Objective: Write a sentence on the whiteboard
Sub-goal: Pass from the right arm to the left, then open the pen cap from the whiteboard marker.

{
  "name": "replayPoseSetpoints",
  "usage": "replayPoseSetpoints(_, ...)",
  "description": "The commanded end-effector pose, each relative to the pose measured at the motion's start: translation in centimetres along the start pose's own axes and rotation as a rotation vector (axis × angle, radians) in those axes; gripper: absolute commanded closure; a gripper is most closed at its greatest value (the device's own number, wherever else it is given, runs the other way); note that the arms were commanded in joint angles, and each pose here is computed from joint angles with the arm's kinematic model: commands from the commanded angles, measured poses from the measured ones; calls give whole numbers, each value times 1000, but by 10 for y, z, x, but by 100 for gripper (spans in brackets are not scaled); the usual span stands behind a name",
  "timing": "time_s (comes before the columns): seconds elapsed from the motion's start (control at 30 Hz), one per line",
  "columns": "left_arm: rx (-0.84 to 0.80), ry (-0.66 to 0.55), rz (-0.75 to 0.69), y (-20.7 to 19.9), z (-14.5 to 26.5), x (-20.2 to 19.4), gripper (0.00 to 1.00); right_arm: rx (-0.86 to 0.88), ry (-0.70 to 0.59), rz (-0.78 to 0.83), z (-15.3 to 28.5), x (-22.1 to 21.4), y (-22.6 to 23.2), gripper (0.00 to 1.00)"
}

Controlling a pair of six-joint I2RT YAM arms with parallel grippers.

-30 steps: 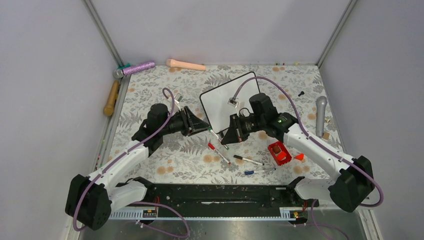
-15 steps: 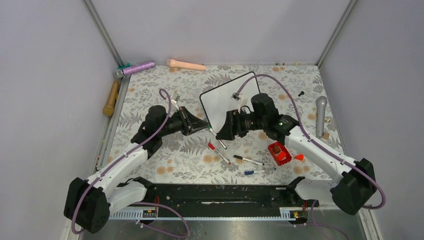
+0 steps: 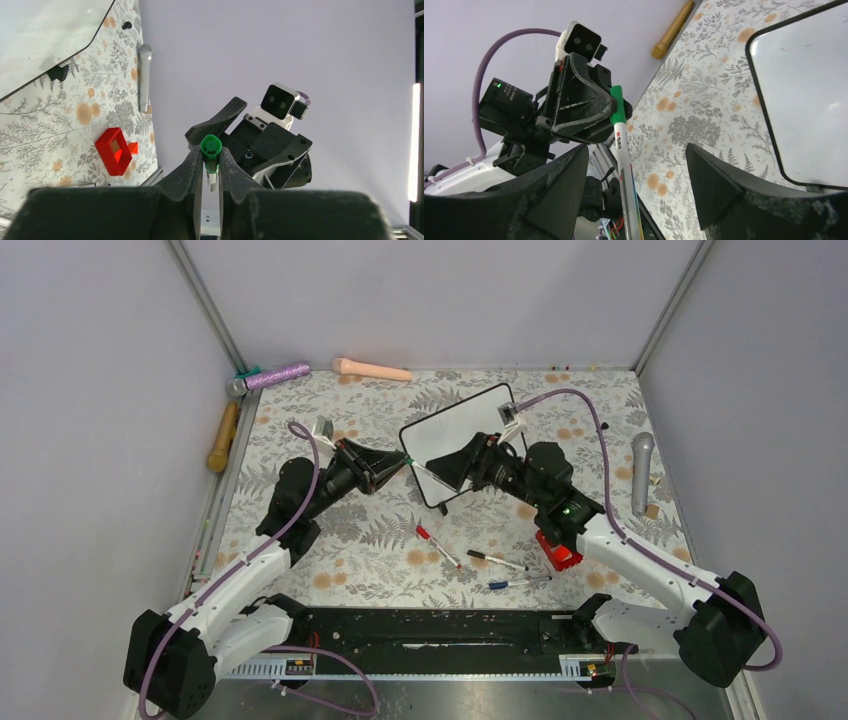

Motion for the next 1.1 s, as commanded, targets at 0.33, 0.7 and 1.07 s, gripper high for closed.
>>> replayPoseSetpoints(0.33,-126,-94,25,-40,2,13,100,139,-97,-13,-23,13,52,45)
replayPoseSetpoints(0.7,-140,-151,-14,-56,13,21,100,90,-108,15,-14,9,43,35)
replayPoseSetpoints(1.07,-125,-144,-13,-54,8,22,100,221,-54,4,-24,5,60,52)
Point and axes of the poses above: each gripper's point midway between its finger pads, its own z axis back along the fingers, its own y axis along the line the jaws close on, x = y × z, the point moved 6 cm from there along z, back along the fingers, and after that the axes turned 3 degrees about -z, right-handed, at the moved point
